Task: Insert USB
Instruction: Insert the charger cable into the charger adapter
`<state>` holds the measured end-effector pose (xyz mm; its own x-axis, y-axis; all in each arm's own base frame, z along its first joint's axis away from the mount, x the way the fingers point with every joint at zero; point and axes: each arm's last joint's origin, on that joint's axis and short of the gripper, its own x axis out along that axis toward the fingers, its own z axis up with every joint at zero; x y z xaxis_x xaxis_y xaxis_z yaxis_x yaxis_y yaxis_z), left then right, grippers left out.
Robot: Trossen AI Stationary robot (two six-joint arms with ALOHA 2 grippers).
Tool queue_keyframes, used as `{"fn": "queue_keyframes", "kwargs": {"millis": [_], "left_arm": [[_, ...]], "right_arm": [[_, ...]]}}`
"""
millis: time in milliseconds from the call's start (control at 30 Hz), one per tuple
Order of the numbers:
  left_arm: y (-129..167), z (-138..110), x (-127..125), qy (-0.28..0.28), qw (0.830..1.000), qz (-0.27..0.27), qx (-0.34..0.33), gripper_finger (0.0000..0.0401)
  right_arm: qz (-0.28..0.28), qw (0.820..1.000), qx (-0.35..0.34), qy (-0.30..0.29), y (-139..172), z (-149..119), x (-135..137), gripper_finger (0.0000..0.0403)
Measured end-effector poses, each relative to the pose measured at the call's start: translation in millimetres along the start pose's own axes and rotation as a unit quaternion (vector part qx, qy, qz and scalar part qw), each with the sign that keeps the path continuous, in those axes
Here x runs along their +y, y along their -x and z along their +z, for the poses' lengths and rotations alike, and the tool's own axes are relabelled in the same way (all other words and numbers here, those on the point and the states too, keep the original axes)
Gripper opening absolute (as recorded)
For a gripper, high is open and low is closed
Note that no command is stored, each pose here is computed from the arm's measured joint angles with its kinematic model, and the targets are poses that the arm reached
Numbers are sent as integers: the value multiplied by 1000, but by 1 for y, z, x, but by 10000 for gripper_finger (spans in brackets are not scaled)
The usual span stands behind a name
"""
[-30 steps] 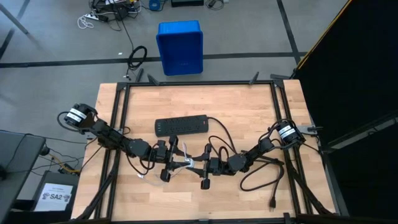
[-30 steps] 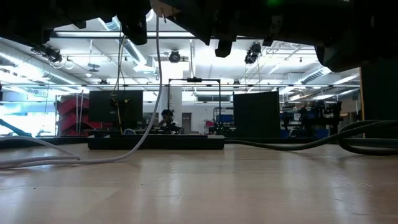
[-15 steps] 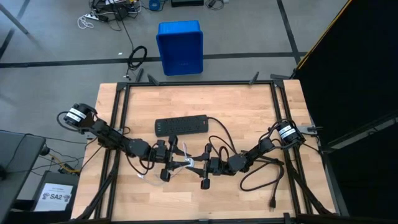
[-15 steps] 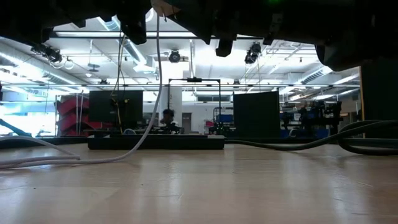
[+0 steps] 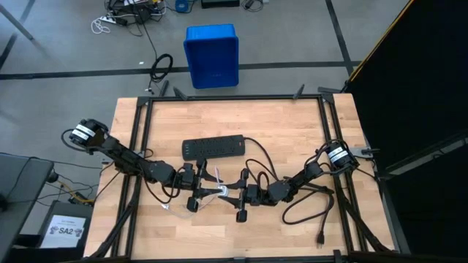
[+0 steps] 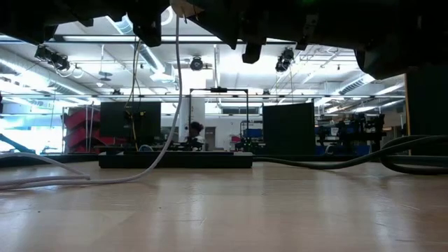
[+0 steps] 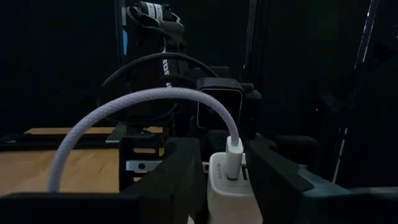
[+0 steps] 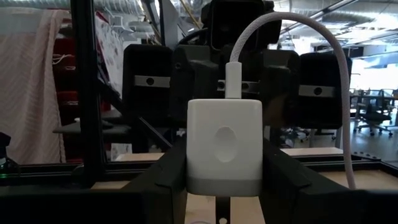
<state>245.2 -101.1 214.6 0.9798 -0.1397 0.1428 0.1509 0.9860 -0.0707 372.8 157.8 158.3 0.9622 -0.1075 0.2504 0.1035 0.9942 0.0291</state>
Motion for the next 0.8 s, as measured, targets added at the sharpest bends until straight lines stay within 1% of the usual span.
{"fn": "queue_keyframes", "kwargs": {"millis": [333, 467, 600, 800], "left_arm": [[0, 2, 0, 3, 1000, 6, -9, 204], [0, 2, 1, 3, 1000, 26, -9, 217], [0, 3, 2, -5, 999, 35, -10, 205], [0, 3, 2, -8, 999, 35, -12, 150]], "right_arm": [[4, 1000, 8, -4, 0, -2, 0, 110], [4, 1000, 9, -4, 0, -2, 0, 110], [4, 1000, 9, -4, 0, -3, 0, 110], [4, 1000, 10, -7, 0, -3, 0, 110]]}}
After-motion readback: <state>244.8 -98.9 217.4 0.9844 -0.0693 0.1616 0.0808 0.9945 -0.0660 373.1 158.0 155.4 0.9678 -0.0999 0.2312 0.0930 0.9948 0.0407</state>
